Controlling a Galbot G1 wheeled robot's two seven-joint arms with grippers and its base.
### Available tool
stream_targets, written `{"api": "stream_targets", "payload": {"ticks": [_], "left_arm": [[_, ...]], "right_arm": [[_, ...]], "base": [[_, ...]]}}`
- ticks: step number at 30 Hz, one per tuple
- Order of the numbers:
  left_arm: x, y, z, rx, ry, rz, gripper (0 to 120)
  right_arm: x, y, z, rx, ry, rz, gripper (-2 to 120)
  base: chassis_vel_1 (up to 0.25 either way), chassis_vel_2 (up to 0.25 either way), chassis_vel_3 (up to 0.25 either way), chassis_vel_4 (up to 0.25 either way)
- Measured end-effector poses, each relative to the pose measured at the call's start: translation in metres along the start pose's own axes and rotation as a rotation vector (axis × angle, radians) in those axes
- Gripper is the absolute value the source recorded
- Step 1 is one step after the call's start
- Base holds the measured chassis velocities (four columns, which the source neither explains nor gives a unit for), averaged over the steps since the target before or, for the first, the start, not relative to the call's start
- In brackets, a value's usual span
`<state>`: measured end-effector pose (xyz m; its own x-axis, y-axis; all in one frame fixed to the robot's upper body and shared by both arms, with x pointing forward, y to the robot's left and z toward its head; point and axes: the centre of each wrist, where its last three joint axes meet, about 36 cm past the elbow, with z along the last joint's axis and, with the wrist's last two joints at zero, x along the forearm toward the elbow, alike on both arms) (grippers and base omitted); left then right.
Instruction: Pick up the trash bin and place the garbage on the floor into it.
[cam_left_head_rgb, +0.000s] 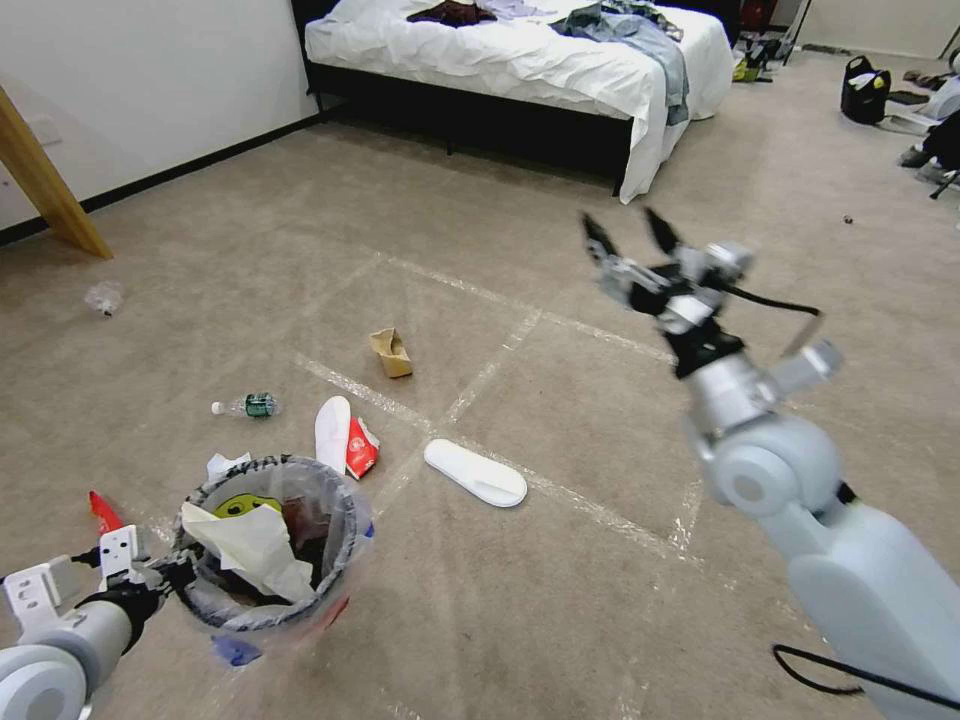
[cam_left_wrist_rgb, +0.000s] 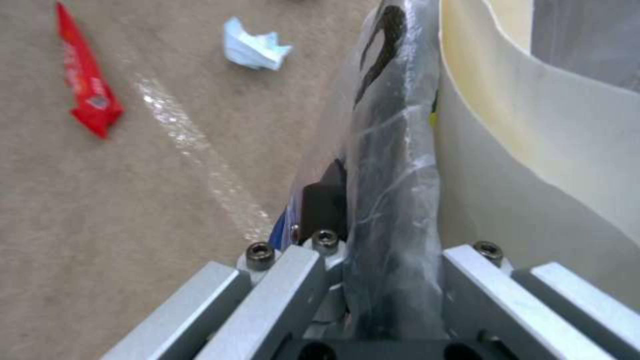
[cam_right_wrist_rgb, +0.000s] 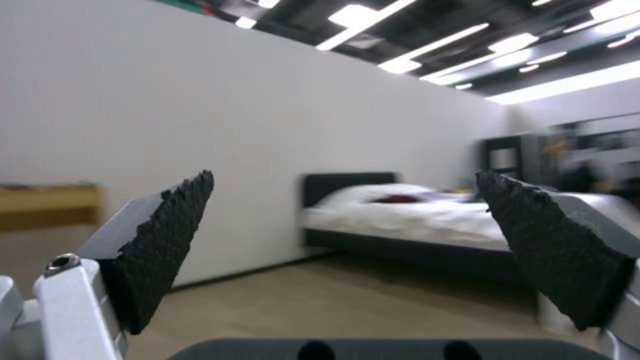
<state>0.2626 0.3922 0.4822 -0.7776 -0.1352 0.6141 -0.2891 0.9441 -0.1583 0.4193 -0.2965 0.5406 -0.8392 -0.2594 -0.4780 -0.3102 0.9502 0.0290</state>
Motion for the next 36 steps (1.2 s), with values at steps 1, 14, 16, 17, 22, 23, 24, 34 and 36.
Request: {"api": "stream_targets", "payload": {"ticks": [1,14,16,17,22,23,24,34,36], "left_arm": [[0.003,0.001,0.003,-0.008,-0.007,-0.015,1],[0.018,0.001,0.029,0.023,-0.041,-0.027,1],[0.017,0.003,0.031,0.033,-0.055,-0.041,1],[0.017,0.003,0.031,0.033,-0.055,-0.041,1],[0.015,0.008,0.034,0.045,-0.062,-0.068,1],[0.015,0.008,0.034,0.045,-0.062,-0.068,1],[0.015,0.01,0.034,0.047,-0.062,-0.077,1],[0.019,0.013,0.033,0.057,-0.078,-0.101,1],[0.019,0.013,0.032,0.058,-0.077,-0.101,1]], "right_arm": [[0.01,-0.006,0.003,0.038,0.007,0.045,100],[0.102,-0.007,0.073,0.138,0.158,0.298,100],[0.12,0.002,0.094,0.159,0.197,0.318,100],[0.12,0.002,0.094,0.159,0.197,0.318,100],[0.138,0.016,0.12,0.156,0.238,0.33,100],[0.138,0.016,0.12,0.156,0.238,0.33,100],[0.141,0.018,0.124,0.16,0.246,0.326,100],[0.136,0.027,0.13,0.135,0.245,0.309,100],[0.134,0.026,0.13,0.135,0.244,0.308,100]], "base": [[0.0,0.0,0.0,0.0],[0.0,0.0,0.0,0.0],[0.0,0.0,0.0,0.0],[0.0,0.0,0.0,0.0],[0.0,0.0,0.0,0.0],[0.0,0.0,0.0,0.0],[0.0,0.0,0.0,0.0],[0.0,0.0,0.0,0.0],[0.0,0.0,0.0,0.0]]}}
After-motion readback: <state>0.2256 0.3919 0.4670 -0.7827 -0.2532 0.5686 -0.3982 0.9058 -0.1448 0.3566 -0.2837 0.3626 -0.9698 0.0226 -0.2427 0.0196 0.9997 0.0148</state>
